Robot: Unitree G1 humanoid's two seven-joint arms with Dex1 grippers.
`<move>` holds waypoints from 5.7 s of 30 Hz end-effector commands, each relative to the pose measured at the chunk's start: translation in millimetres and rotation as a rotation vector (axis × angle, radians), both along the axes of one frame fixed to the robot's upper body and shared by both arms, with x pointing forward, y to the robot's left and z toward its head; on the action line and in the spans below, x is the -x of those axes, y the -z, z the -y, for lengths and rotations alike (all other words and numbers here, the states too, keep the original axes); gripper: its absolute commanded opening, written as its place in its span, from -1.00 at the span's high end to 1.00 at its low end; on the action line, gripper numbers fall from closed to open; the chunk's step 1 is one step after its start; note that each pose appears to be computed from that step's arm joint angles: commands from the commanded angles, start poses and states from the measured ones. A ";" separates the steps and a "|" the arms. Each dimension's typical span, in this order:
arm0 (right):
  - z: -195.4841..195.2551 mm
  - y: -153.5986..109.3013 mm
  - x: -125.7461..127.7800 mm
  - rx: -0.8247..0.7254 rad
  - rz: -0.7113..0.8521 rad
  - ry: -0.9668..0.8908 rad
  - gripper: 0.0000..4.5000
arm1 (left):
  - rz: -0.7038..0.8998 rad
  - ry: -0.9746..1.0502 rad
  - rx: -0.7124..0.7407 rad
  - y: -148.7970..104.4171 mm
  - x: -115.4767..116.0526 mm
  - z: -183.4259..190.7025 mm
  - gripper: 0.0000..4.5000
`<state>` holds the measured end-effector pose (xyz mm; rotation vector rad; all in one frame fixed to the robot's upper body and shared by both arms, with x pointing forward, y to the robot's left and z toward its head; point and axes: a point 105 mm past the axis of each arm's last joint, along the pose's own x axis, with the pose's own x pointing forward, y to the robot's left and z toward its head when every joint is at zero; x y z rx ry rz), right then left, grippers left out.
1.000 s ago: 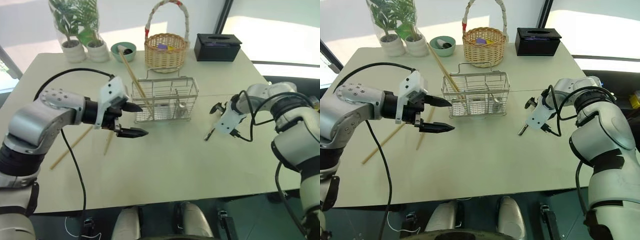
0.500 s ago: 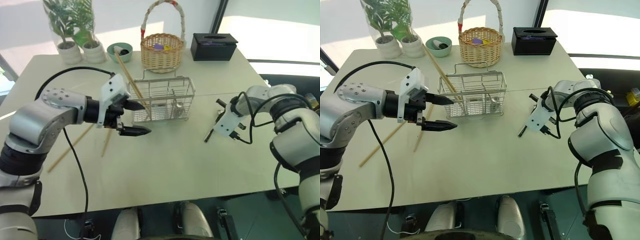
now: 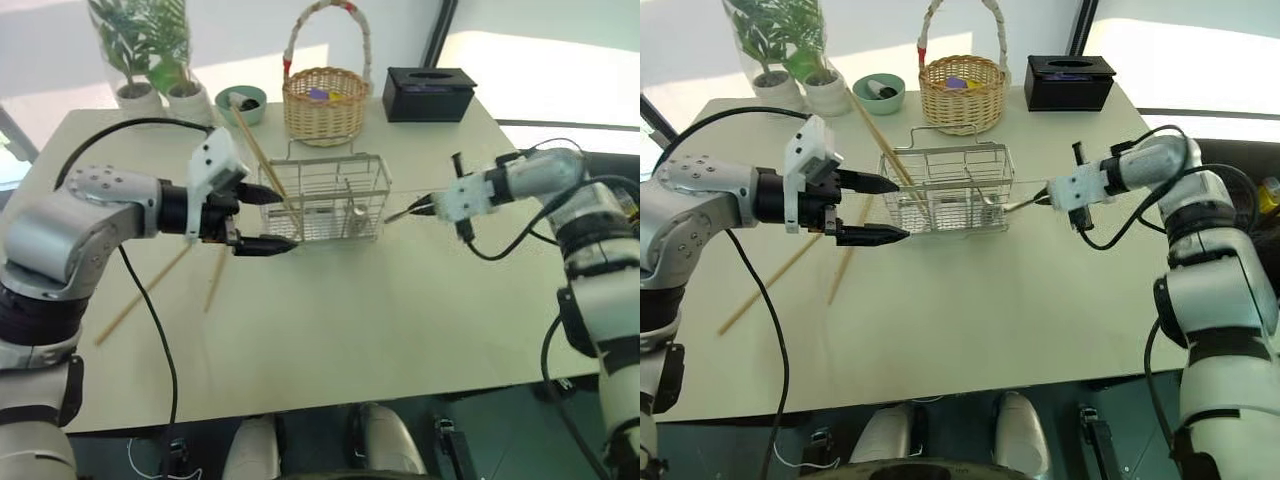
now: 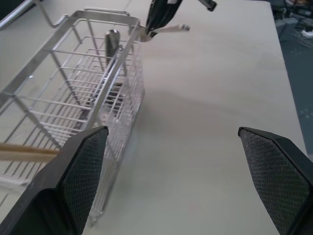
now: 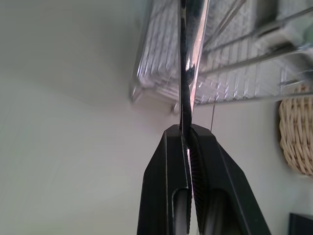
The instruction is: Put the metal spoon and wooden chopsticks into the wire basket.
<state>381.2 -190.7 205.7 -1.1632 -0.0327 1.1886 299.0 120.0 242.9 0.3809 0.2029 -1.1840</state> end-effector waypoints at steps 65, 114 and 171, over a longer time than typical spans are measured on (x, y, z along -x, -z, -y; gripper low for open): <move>-64.3 -38.2 118.7 -0.621 -0.412 0.111 -0.98 | -0.058 -0.725 -0.174 36.2 -39.7 -200.4 -1.00; -60.8 -17.0 124.1 -0.669 -0.434 0.212 -1.00 | -0.349 -0.667 -0.485 121.2 -104.5 -154.4 0.99; -46.5 -21.0 115.6 -0.736 -0.378 0.334 -1.00 | 0.183 -0.367 0.766 -100.4 -86.5 23.5 -0.92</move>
